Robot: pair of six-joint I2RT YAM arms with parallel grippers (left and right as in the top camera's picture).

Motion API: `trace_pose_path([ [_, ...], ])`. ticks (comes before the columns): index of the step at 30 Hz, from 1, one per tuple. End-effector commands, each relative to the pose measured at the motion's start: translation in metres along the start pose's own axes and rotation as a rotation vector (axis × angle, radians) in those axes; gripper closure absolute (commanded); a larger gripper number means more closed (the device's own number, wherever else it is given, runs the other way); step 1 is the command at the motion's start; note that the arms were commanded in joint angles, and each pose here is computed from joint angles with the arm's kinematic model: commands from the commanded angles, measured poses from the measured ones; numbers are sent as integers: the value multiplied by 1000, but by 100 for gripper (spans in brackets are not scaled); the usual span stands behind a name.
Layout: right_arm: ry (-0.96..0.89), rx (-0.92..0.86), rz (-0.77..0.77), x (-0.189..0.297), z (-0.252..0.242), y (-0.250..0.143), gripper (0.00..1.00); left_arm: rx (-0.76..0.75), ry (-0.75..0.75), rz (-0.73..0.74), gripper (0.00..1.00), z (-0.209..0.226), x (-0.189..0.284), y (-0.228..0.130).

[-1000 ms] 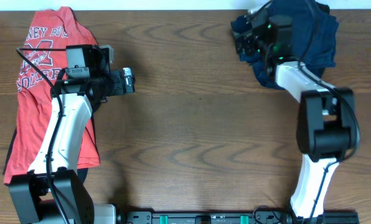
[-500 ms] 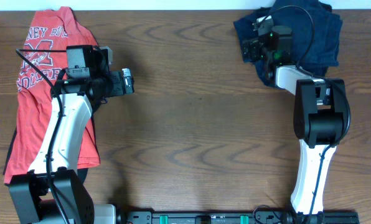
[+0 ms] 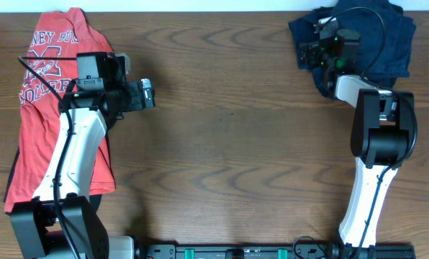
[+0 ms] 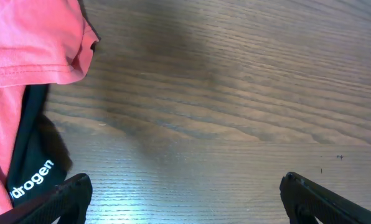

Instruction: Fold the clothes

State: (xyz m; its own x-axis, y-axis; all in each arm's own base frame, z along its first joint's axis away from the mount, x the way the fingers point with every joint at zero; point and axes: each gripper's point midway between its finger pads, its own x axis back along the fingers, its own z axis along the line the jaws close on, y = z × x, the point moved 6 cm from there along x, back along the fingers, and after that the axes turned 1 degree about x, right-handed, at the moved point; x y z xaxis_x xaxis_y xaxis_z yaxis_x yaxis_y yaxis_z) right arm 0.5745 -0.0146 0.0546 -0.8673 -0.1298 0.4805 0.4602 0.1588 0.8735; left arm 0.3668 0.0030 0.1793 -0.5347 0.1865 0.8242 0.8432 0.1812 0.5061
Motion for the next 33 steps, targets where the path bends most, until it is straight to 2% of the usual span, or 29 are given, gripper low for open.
trace_pose_path([
  [1, -76, -71, 245, -6, -26, -97, 1, 8, 5, -48, 2, -1, 11, 12],
  [8, -11, -43, 258, -5, -20, -99, 1, 8, 5, -50, 2, -1, 11, 12],
  [12, 15, -31, 222, -4, -13, -81, 1, 5, 4, -62, 2, -2, 11, 14],
  [14, 14, -19, 187, 1, -11, -59, 1, 2, 2, -74, 2, -2, 12, 17],
  [18, 27, 17, 66, 32, -5, 17, 1, -11, 0, -100, 2, -4, 16, 25],
  [22, 108, 53, -76, 88, 11, 100, 1, -13, 14, -130, 2, -2, 23, 34],
  [25, 226, 67, -164, 135, 33, 148, 1, 0, 86, -153, 2, 10, 26, 39],
  [30, 378, 88, -227, 184, 77, 185, 1, 39, 147, -189, 2, 34, 27, 47],
  [33, 441, 80, -217, 197, 105, 191, 1, 63, 165, -223, 2, 50, 24, 54],
])
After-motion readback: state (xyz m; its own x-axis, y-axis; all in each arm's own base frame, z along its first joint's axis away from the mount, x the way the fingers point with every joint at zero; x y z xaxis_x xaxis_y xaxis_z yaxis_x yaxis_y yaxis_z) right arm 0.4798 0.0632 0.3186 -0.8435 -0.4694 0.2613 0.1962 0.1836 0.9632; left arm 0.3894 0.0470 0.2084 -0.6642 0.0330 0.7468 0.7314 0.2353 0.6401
